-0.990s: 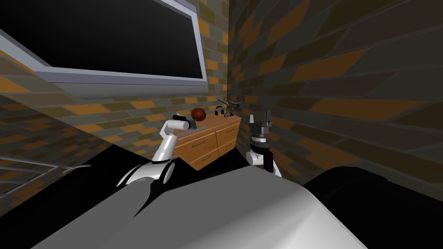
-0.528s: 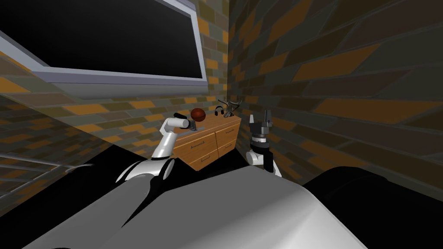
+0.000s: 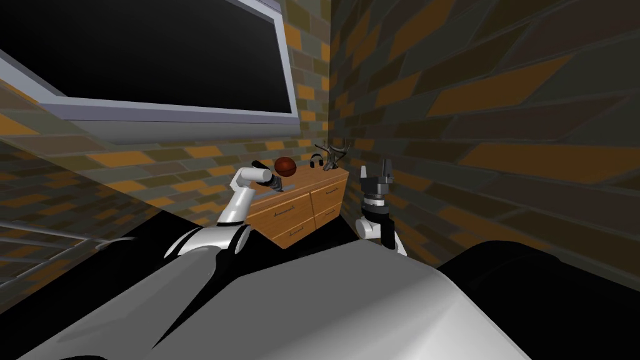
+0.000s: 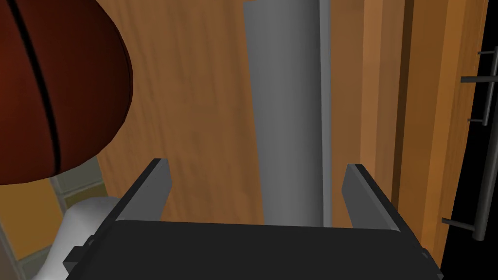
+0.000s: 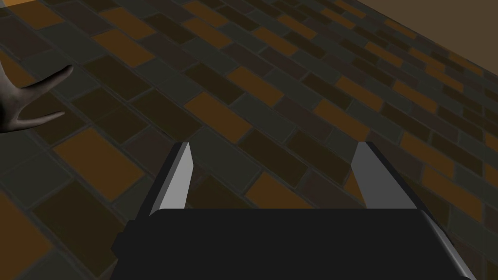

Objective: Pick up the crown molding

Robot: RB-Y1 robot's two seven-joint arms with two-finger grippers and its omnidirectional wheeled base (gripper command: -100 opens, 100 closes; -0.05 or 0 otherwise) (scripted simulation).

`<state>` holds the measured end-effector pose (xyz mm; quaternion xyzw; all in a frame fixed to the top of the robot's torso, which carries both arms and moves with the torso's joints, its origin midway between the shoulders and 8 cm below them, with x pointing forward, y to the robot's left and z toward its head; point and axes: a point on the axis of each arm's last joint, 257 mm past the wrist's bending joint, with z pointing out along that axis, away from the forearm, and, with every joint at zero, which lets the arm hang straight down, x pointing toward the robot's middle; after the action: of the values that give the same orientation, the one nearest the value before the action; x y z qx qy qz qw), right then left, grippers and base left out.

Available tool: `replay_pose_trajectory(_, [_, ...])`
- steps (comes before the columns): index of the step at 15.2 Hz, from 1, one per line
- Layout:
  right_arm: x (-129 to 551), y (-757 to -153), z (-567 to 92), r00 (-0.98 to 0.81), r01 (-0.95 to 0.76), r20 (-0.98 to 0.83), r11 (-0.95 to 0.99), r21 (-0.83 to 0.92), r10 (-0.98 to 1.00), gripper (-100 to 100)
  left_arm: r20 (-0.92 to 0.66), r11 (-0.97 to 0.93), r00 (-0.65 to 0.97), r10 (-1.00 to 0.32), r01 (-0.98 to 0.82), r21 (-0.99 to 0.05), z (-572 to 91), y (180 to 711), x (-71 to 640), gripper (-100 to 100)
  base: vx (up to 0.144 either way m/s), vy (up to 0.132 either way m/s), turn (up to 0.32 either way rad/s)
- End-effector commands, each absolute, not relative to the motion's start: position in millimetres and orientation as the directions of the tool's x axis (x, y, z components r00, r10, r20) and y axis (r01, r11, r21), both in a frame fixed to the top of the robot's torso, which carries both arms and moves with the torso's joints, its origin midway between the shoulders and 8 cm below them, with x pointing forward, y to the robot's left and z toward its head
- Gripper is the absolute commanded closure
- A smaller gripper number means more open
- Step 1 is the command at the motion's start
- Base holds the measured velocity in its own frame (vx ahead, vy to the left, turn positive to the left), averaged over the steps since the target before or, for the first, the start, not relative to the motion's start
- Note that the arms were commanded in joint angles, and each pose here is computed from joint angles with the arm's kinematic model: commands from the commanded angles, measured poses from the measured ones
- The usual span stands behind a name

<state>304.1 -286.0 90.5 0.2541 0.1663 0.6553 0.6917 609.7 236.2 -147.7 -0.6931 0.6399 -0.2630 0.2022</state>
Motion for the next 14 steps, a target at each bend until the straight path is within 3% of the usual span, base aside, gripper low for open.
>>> replay_pose_trajectory(1, [304,-286,90,0.086,-0.822,0.103,0.012,0.569,0.991,0,0.1,-0.1,0.05,-0.994,-0.799,-0.593,-151,238,604,-100,0.02,-0.01,0.002])
replay_pose_trajectory(14, [304,-286,90,0.086,-0.822,0.103,0.012,0.57,0.991,0,0.065,-0.16,0.147,-0.987,-0.933,-0.323,-169,268,555,-100,0.052,-0.008,-0.002])
